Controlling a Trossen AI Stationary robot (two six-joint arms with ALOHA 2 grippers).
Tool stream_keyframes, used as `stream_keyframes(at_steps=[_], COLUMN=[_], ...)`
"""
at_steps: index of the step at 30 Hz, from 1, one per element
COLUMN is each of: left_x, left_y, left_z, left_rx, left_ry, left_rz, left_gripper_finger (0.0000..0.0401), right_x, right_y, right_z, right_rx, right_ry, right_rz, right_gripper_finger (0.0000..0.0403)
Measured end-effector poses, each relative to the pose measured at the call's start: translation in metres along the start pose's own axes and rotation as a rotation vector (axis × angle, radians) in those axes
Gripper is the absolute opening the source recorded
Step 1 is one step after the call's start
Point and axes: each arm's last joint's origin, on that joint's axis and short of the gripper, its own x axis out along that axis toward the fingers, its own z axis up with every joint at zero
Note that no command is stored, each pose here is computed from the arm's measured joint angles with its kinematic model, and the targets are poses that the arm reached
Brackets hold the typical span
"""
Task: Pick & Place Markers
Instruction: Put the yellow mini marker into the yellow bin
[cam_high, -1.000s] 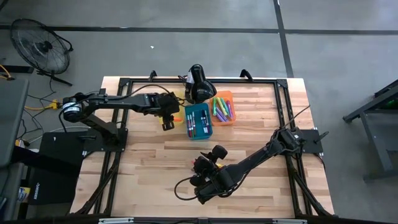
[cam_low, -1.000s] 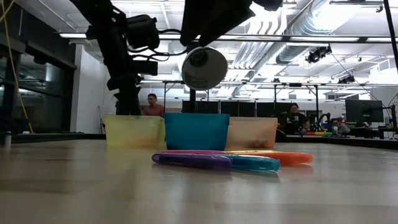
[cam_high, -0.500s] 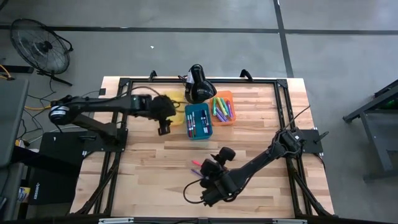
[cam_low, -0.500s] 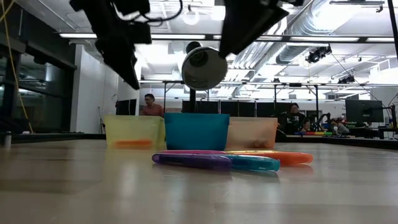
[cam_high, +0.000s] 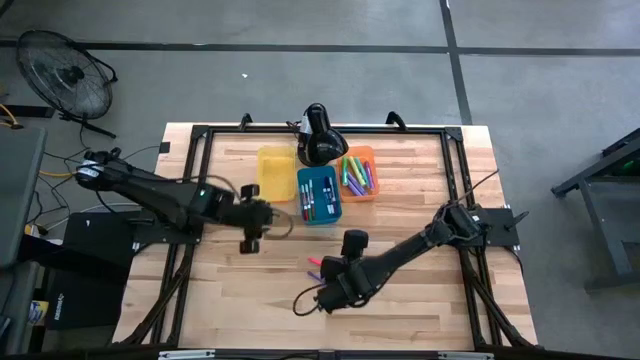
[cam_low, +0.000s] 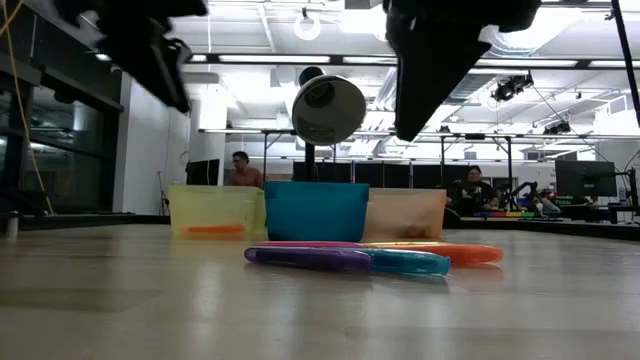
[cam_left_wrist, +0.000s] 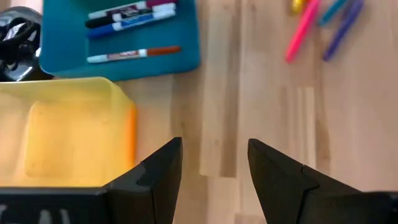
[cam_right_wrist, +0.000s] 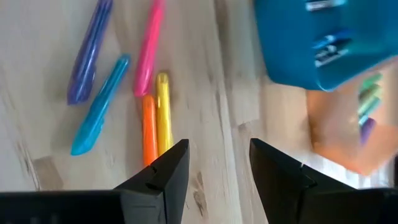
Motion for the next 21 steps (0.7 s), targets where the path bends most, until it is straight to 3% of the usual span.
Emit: stream_keyframes(at_steps=[6,11,21], left_x=[-0.012,-0.012,-0.014], left_y=[-0.04,-0.067,-0.102], left_z=[-0.017,-0.046,-0.078], left_rx=[0.035,0.038,-0.012], left_ry=[-0.029,-0.058,-0.241], left_rz=[0.008,0.015,-0.037], left_gripper_finger=[0.0177,0.0177,0.0177], right_x=[0.011,0.016,0.033], right_y=[-0.011,-0.016,-0.023], right_z=[0.016,0.024,0.026], right_rx=[-0.062,-0.093,-0.076], right_ry=[0.032,0.044,0.077], right_rz=[0.151,0.254,0.316], right_gripper_finger=[0.0158,0.0154,0.0154])
